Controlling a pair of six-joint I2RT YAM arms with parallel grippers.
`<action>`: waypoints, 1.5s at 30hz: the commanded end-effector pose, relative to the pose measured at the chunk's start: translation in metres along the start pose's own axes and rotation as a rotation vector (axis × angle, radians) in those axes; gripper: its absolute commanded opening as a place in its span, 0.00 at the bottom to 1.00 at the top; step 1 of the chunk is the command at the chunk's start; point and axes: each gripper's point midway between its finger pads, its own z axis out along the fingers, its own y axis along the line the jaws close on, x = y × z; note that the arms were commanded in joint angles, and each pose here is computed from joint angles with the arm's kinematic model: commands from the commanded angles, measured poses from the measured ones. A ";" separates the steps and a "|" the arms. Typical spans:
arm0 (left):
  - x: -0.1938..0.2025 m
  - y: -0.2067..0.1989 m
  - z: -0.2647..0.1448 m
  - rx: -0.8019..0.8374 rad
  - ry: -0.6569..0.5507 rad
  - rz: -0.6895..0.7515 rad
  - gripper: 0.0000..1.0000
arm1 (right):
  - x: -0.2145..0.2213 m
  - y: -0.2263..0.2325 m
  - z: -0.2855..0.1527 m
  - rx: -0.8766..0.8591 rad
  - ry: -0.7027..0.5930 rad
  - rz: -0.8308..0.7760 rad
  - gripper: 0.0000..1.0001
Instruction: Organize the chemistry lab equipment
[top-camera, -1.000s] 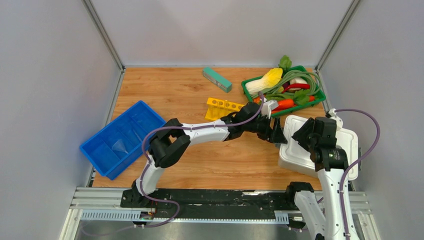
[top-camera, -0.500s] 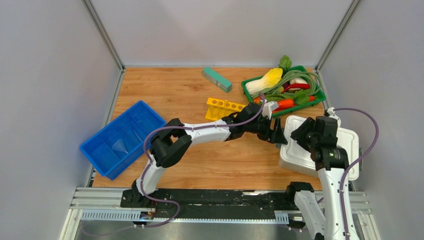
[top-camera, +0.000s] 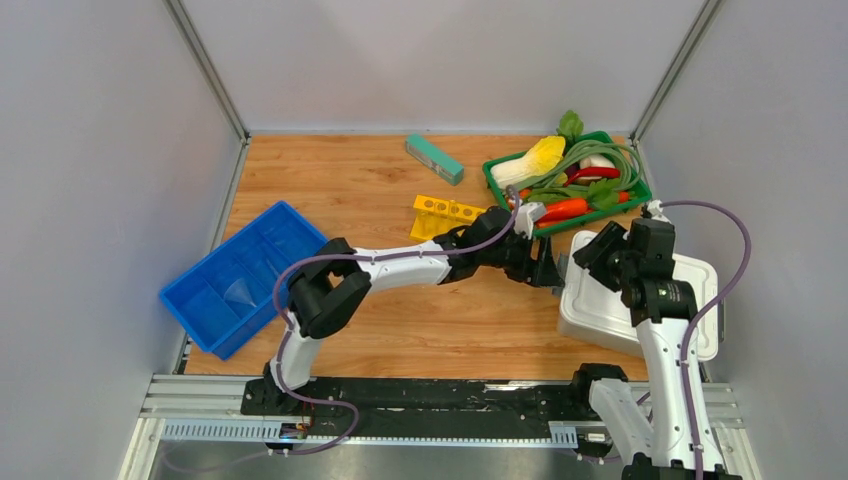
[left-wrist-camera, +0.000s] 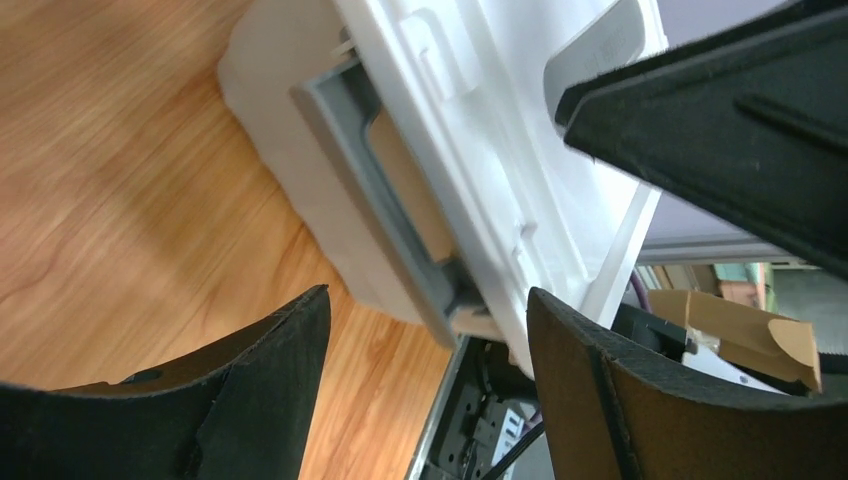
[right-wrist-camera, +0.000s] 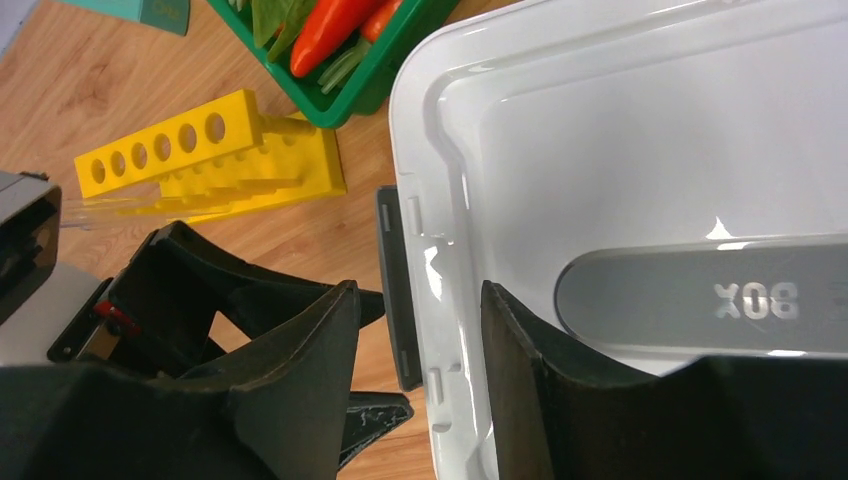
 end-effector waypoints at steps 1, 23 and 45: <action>-0.033 -0.016 -0.038 -0.037 -0.109 0.065 0.79 | -0.007 0.017 0.006 -0.082 -0.016 0.019 0.51; -0.033 0.005 -0.078 -0.173 -0.163 0.119 0.78 | 0.022 0.031 0.019 -0.163 0.081 0.129 0.57; -0.028 -0.021 -0.053 -0.131 -0.061 0.204 0.86 | -0.046 0.019 -0.021 0.091 -0.148 -0.107 0.85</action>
